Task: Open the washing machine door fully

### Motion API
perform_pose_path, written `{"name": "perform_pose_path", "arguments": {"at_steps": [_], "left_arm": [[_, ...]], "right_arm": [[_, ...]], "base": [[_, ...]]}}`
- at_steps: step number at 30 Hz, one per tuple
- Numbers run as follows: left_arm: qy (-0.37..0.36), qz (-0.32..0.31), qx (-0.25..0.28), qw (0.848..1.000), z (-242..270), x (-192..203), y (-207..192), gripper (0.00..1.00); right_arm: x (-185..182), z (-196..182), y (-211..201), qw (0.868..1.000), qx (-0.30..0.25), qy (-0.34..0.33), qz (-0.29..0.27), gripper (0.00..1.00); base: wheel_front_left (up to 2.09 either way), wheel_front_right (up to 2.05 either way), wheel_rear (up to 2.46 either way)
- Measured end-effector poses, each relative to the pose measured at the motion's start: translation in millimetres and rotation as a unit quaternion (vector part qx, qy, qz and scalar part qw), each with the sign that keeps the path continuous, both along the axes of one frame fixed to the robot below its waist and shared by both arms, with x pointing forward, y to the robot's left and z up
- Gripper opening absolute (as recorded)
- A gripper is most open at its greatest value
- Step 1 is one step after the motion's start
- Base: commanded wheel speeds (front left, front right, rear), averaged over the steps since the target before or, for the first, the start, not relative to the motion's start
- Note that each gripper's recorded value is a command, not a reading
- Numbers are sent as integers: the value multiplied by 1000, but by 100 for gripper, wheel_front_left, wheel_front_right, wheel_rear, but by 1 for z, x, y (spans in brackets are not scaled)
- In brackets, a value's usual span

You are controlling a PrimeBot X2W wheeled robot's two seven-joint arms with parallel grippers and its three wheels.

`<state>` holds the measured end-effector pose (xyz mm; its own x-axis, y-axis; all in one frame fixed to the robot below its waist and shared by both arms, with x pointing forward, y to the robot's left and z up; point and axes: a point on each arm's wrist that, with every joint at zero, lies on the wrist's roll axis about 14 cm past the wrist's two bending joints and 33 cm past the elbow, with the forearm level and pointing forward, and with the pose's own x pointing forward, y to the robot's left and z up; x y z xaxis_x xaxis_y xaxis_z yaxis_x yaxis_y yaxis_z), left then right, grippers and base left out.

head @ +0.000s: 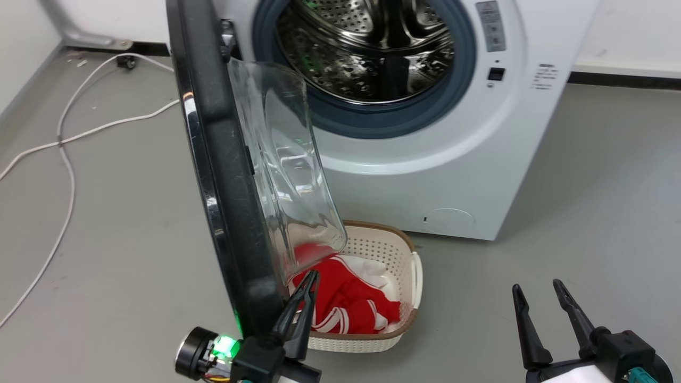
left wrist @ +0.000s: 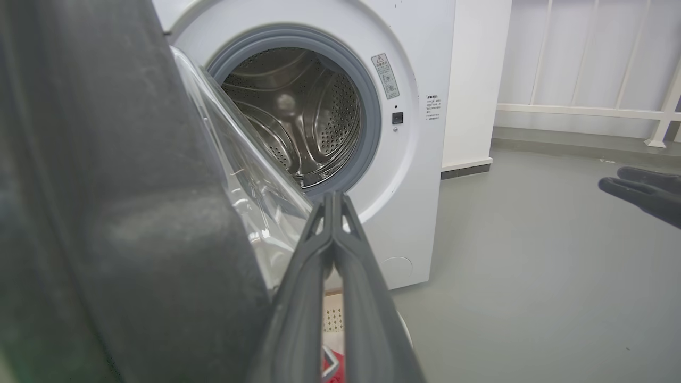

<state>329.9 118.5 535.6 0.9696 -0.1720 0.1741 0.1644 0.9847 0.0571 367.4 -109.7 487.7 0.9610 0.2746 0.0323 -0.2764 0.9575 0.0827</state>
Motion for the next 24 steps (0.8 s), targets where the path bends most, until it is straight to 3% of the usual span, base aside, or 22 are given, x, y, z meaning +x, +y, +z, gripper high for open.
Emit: {"name": "perform_pose_path", "arguments": {"at_steps": [13, 24], "left_arm": [[22, 110, 8, 994, -12, -21, 66, 0], [45, 220, -7, 974, -23, -39, 136, 0]], "right_arm": [[14, -10, 37, 998, 2, 14, 55, 100], [23, -25, 59, 996, -6, 32, 88, 100]], "base": [[0, 0, 0], [0, 0, 0]]}}
